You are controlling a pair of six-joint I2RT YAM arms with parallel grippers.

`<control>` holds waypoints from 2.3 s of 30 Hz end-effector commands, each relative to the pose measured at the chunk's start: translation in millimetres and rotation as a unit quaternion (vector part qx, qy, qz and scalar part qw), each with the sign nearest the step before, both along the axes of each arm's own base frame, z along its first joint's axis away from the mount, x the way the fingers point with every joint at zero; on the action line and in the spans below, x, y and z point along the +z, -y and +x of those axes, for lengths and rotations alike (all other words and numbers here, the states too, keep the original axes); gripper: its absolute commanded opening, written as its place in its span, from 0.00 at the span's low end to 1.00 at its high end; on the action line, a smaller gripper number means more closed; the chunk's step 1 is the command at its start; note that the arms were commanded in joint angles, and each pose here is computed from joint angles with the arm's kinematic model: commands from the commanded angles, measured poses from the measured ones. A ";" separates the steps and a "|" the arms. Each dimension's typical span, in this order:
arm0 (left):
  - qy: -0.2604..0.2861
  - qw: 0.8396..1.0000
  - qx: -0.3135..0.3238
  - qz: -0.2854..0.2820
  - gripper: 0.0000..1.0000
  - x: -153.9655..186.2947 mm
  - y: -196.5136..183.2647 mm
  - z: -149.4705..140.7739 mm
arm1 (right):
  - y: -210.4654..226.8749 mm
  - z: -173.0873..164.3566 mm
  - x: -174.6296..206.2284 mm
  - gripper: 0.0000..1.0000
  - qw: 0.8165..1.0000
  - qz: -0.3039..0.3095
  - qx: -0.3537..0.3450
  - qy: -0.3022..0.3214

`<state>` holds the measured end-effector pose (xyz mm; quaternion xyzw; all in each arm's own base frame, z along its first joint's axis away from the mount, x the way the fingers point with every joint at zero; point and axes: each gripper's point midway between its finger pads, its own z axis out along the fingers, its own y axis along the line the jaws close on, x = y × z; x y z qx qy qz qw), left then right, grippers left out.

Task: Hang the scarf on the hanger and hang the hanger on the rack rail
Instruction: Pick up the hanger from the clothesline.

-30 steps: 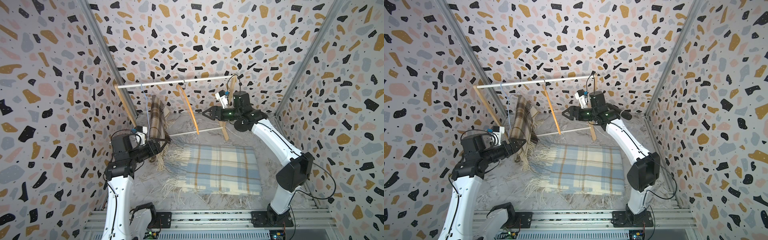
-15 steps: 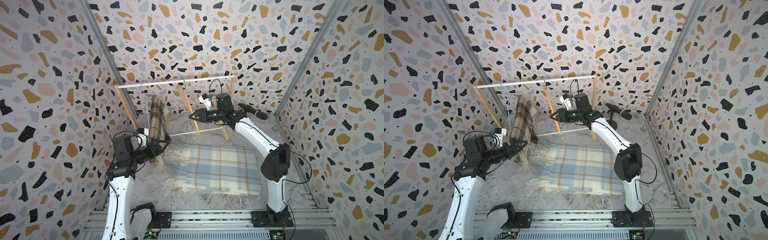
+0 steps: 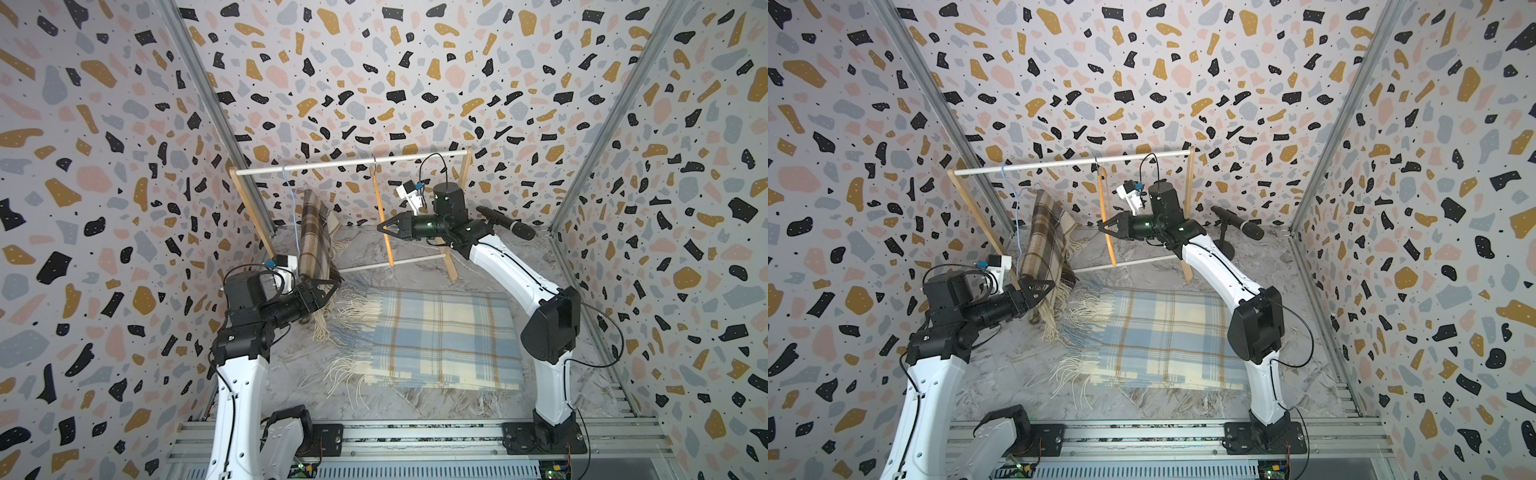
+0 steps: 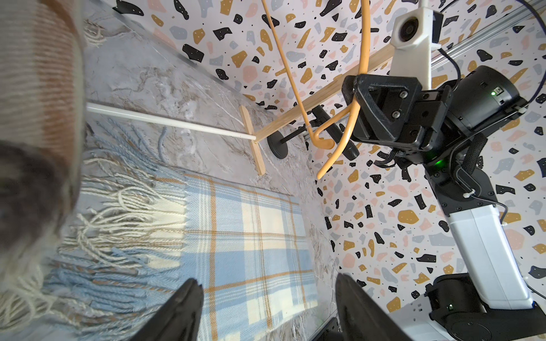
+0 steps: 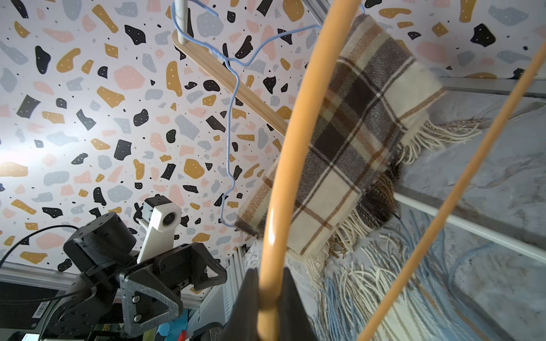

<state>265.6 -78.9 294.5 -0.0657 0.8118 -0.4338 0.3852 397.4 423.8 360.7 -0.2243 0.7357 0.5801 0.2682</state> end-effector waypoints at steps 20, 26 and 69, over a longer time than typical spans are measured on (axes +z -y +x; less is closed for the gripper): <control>0.046 0.999 -0.008 0.003 0.73 28.8 5.9 0.0 | 19.9 -33.2 93.5 0.00 0.985 0.063 0.014 0.160; 0.048 0.999 -0.006 0.007 0.73 34.4 5.8 -1.0 | 22.6 -35.4 80.5 0.00 0.987 0.052 0.010 0.149; 0.050 0.980 -0.158 0.113 0.73 22.0 162.0 50.1 | 125.6 -149.9 -176.3 0.00 0.966 -0.216 -0.076 0.120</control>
